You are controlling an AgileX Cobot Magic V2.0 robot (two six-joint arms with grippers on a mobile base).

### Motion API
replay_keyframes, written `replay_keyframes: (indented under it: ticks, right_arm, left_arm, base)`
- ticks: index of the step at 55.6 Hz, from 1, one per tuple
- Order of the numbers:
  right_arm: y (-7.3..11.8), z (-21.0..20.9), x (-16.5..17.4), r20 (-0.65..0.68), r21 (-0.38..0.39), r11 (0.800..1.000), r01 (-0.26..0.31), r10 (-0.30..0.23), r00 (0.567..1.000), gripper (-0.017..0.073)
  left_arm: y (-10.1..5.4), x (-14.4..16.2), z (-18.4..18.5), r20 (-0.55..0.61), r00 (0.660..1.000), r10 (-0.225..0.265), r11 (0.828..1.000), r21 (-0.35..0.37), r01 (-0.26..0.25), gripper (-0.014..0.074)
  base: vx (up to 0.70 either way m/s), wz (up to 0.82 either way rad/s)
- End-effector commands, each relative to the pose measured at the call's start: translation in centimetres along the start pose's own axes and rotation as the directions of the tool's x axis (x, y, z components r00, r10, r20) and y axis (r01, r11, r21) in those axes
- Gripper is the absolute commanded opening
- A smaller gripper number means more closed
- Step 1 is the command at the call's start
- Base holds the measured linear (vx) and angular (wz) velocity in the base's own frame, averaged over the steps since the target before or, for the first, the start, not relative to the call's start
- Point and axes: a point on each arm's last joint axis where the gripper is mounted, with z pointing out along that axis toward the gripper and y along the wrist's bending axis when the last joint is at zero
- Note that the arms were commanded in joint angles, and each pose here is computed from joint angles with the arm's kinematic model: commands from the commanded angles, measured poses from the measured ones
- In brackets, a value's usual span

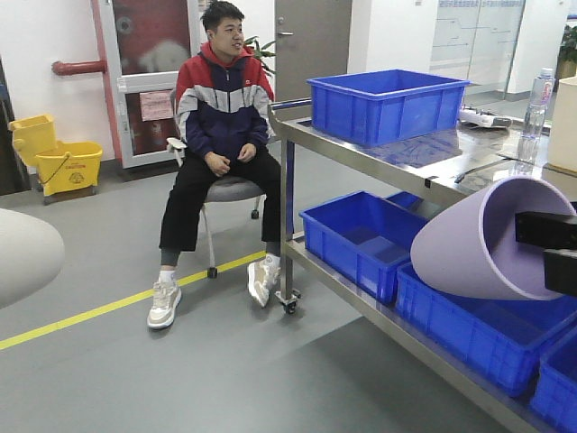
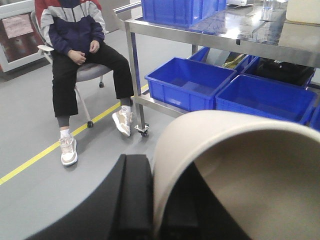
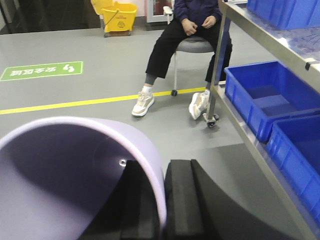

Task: Grab cup from conveyor and place in blue bin
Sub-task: 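Hold both cups while the base drives to the blue bins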

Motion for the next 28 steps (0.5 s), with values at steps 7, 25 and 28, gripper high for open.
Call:
replay_keyframes:
  ticks: [7,25,28]
  right_arm:
    - [0.07,-1.00,-1.66,0.125,0.012,1.000,-0.003,0.001,0.992,-0.0009]
    - [0.07,-1.00,-1.66,0.125,0.012,1.000,-0.003,0.001,0.992,-0.0009]
    - [0.07,-1.00,-1.66,0.125,0.012,1.000,-0.003,0.001,0.992,-0.0009]
  left_arm:
    - [-0.08,-1.63,-0.65,0.123,0.992,-0.017,1.000,-0.005,0.017,0.0000]
    - [-0.08,-1.63,-0.65,0.123,0.992,-0.017,1.000,-0.005,0.017,0.0000]
    - [-0.08,-1.63,-0.65,0.123,0.992,-0.017,1.000,-0.005,0.017,0.0000]
  base:
    - [0.36,-0.09]
    - [0.38,-0.13]
    - [0.37,-0.23]
